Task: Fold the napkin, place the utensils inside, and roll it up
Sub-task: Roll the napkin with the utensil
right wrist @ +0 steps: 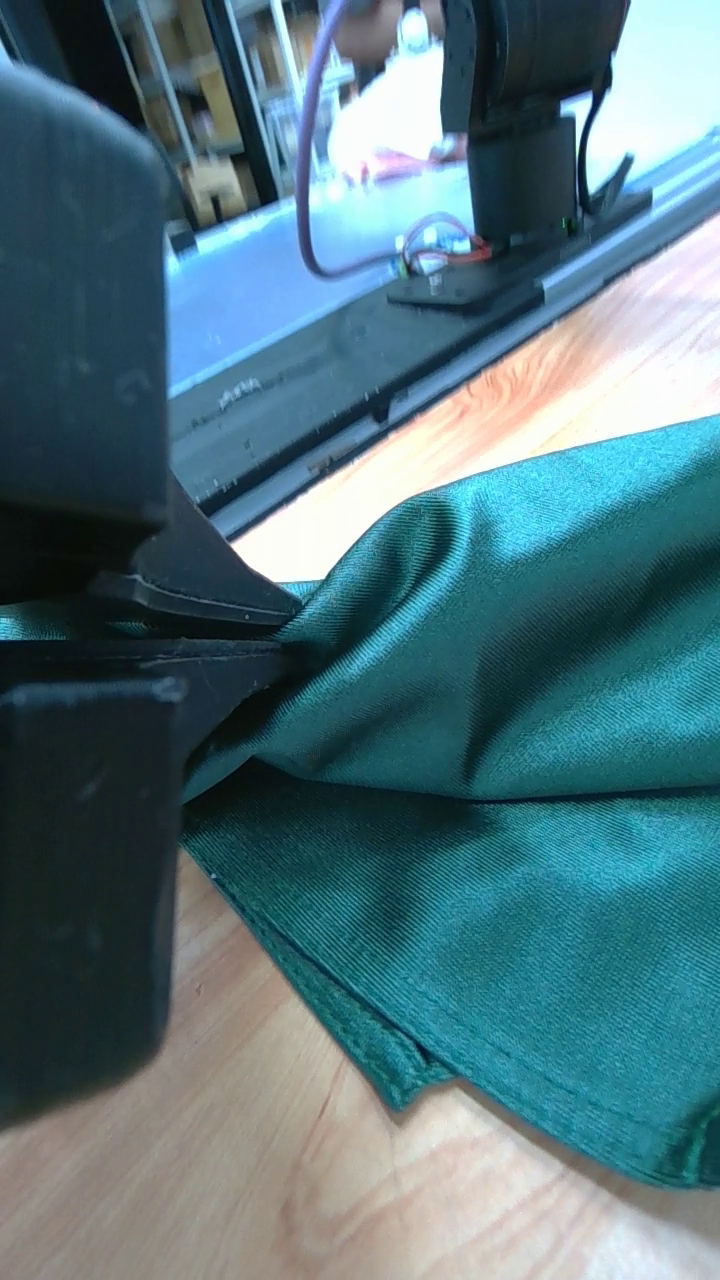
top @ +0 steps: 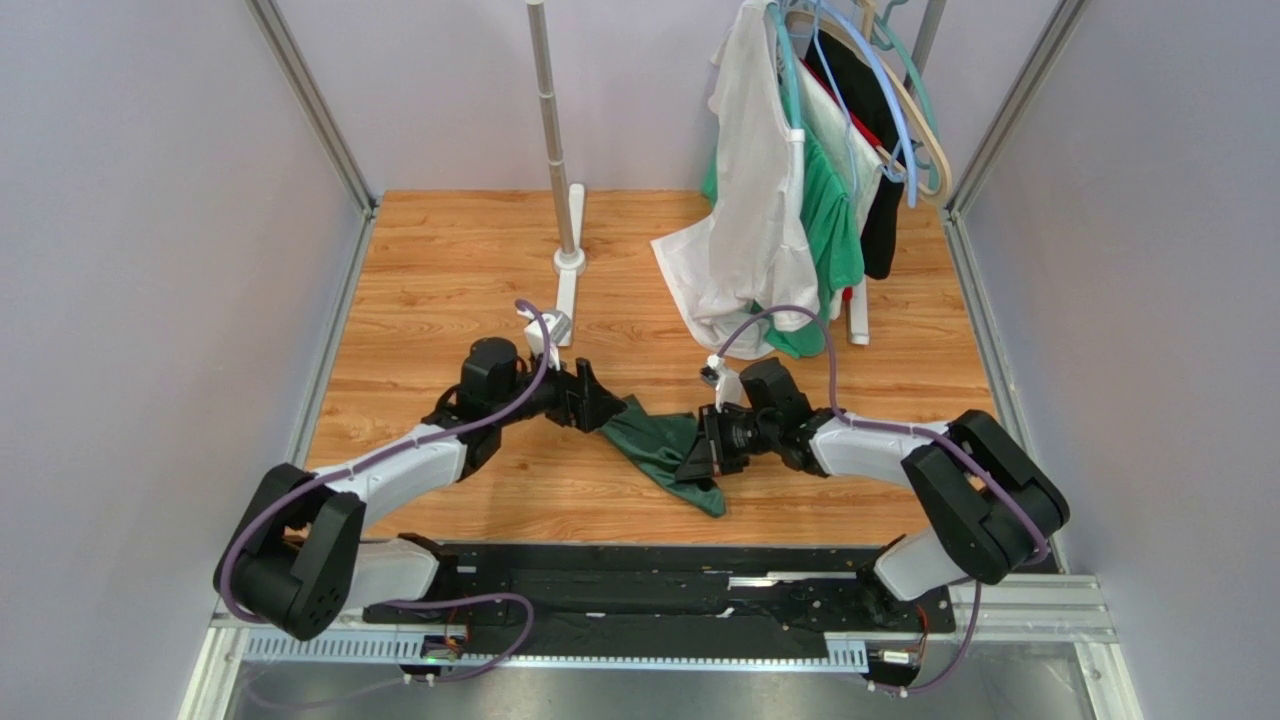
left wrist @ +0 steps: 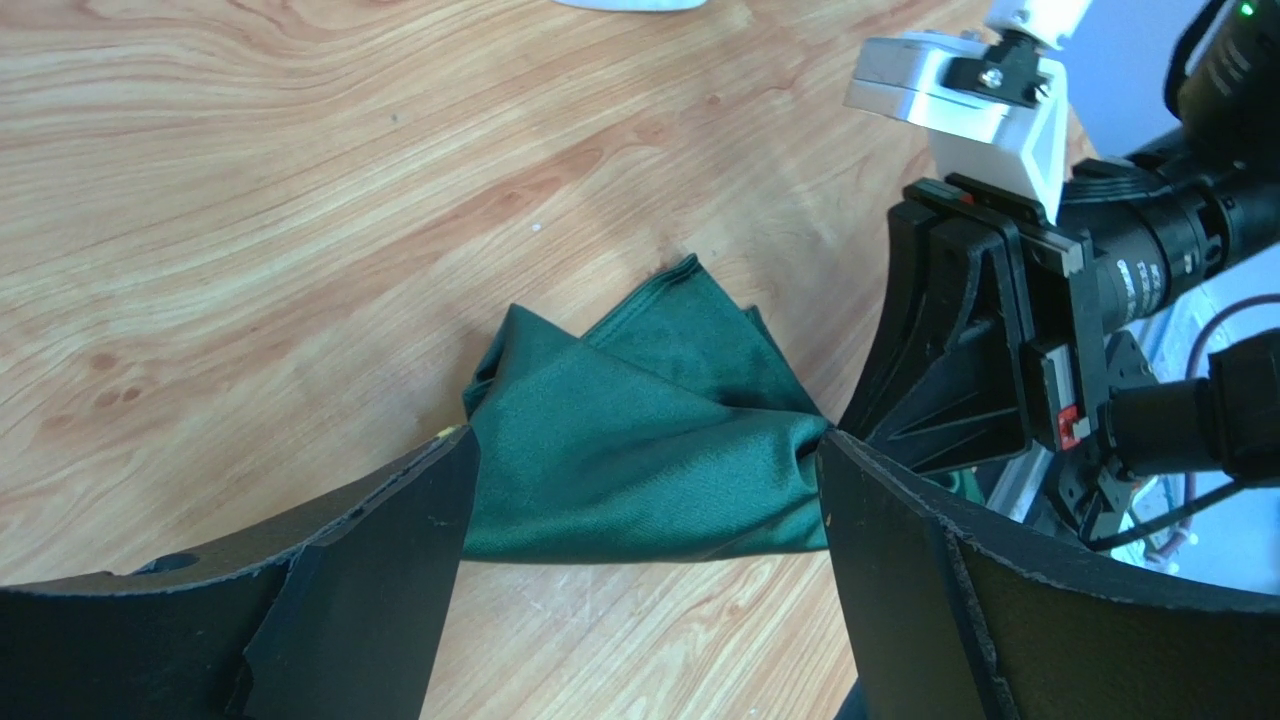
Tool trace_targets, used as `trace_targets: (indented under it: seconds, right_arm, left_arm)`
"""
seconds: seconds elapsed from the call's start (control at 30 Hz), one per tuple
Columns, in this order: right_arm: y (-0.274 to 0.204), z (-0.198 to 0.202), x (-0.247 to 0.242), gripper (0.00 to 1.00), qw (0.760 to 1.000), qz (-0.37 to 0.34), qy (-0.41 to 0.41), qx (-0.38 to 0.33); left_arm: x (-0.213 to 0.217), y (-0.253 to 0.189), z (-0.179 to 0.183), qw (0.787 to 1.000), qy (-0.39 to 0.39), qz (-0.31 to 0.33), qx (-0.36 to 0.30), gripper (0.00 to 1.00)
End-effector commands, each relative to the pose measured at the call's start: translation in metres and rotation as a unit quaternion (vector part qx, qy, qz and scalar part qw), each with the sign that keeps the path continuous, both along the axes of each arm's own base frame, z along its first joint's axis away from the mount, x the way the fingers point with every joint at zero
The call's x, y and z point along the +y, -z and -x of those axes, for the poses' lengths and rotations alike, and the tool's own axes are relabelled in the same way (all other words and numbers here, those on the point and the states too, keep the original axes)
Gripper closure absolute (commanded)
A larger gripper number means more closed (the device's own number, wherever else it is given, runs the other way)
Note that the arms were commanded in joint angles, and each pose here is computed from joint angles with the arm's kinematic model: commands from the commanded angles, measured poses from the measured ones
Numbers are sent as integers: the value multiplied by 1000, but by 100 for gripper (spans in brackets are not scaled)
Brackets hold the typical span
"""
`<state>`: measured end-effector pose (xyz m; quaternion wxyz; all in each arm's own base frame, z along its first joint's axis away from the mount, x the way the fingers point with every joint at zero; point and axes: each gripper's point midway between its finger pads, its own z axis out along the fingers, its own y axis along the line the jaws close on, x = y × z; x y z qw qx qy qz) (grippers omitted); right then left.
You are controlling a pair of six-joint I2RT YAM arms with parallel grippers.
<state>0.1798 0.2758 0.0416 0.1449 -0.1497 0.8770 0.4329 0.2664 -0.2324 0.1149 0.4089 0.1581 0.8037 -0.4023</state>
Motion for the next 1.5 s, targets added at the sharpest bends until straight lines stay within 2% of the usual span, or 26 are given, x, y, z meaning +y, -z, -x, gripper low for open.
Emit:
trace_targets:
  seconds: [0.0, 0.27, 0.37, 0.47, 0.57, 0.6, 0.73, 0.87, 1.13, 1.33, 1.43, 1.47]
  right_arm:
    - [-12, 3, 7, 100, 998, -45, -9, 42]
    - [-14, 3, 9, 100, 992, -81, -15, 91]
    - [-13, 3, 9, 100, 989, -95, -15, 111]
    - [-13, -1, 8, 100, 987, -104, -11, 124]
    - [-14, -5, 7, 100, 985, -110, -9, 135]
    - [-14, -7, 6, 100, 984, -113, -9, 138]
    - [-10, -11, 0, 100, 980, -118, -8, 160]
    - [-8, -15, -4, 100, 978, -122, -7, 166]
    - [-1, -20, -11, 100, 976, -126, -3, 177]
    - [1, -20, -13, 100, 977, -125, -3, 173]
    - [1, -20, -13, 100, 977, -123, -5, 171]
    - [1, -21, -13, 100, 979, -121, -7, 165]
  left_arm:
    - [-6, -3, -1, 999, 24, 13, -30, 9]
    - [2, 10, -16, 999, -27, 10, -30, 9]
    - [-10, -2, -10, 998, 13, 38, -54, 10]
    - [-24, -24, 1, 988, 82, 53, -121, 10]
    - [-42, -29, 20, 972, 179, 61, -137, 10]
    - [-51, -29, 35, 963, 226, 71, -128, 11]
    - [-86, 3, 57, 946, 307, 64, -86, 13]
    - [-116, 16, 73, 935, 342, 52, -77, 13]
    - [-115, 40, 56, 951, 298, -2, -82, 17]
    - [-115, 47, 44, 958, 273, -20, -82, 29]
    - [-114, 56, 39, 962, 262, -34, -68, 42]
    - [-112, 61, 37, 965, 253, -44, -60, 52]
